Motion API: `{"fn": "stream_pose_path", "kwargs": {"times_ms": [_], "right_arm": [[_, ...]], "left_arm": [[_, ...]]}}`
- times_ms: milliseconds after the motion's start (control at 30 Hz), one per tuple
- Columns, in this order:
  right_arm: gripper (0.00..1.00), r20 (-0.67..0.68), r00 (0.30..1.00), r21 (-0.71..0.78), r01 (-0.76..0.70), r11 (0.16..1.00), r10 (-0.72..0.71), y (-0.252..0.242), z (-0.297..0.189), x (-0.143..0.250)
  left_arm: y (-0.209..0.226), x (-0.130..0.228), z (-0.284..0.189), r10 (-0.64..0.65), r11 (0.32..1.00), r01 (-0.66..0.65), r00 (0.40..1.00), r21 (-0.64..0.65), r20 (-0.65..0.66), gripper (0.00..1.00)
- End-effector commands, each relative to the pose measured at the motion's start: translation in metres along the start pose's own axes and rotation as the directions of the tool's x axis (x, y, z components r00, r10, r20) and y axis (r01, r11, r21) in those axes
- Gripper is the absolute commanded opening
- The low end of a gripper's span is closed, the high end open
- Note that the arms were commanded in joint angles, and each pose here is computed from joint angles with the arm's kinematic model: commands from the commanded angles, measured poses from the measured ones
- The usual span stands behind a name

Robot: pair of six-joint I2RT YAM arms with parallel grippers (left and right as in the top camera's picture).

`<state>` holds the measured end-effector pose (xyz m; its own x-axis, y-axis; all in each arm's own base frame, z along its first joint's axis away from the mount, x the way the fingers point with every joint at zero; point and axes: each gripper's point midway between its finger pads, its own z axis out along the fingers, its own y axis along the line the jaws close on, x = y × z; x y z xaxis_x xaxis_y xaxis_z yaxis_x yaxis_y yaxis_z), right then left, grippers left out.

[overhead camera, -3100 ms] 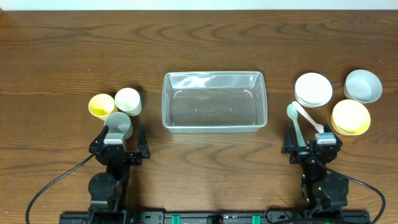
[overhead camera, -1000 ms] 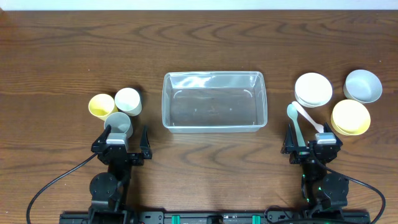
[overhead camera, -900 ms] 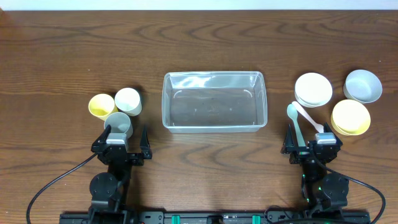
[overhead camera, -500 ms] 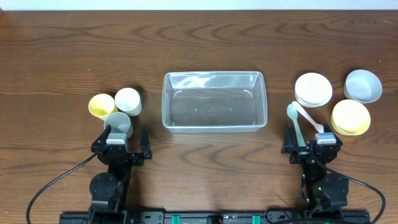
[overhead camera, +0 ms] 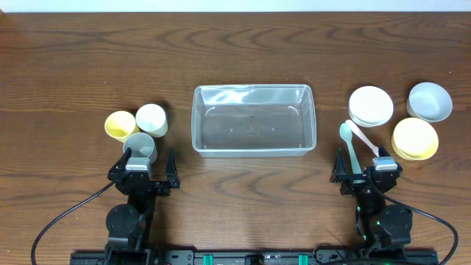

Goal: Pack container

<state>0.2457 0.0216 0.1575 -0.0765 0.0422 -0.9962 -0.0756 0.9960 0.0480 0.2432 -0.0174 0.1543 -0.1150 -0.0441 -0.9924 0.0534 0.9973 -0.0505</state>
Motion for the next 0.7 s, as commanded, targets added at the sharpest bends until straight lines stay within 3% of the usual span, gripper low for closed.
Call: {"fn": "stream_pose_path", "kwargs": {"times_ms": [0,167,467,567,667], "right_arm": [[0.99,-0.007,0.997,-0.025,-0.071,0.997,0.070,0.004,-0.001,-0.003],[0.99,-0.092,0.990,-0.011,-0.107,0.994,0.106,0.004,-0.003,-0.014],[0.99,-0.355,0.931,0.024,-0.085,0.996,0.088,0.008,0.030,-0.067],[0.99,-0.520,0.853,0.027,-0.041,0.999,0.049,0.008,0.046,-0.077],[0.99,-0.669,0.743,0.025,-0.011,1.000,0.025,0.009,0.055,-0.080]], "left_arm": [[0.003,0.002,-0.001,-0.119,0.993,0.118,0.993,-0.023,-0.014,0.98],[-0.005,-0.049,-0.013,-0.219,0.976,0.218,0.976,0.014,0.000,0.98],[-0.008,-0.091,-0.003,-0.206,0.979,0.190,0.918,-0.079,-0.340,0.98],[-0.011,-0.097,0.005,-0.202,0.979,0.169,0.832,-0.110,-0.517,0.98],[-0.017,-0.097,0.005,-0.181,0.983,0.138,0.697,-0.118,-0.694,0.98]]}}
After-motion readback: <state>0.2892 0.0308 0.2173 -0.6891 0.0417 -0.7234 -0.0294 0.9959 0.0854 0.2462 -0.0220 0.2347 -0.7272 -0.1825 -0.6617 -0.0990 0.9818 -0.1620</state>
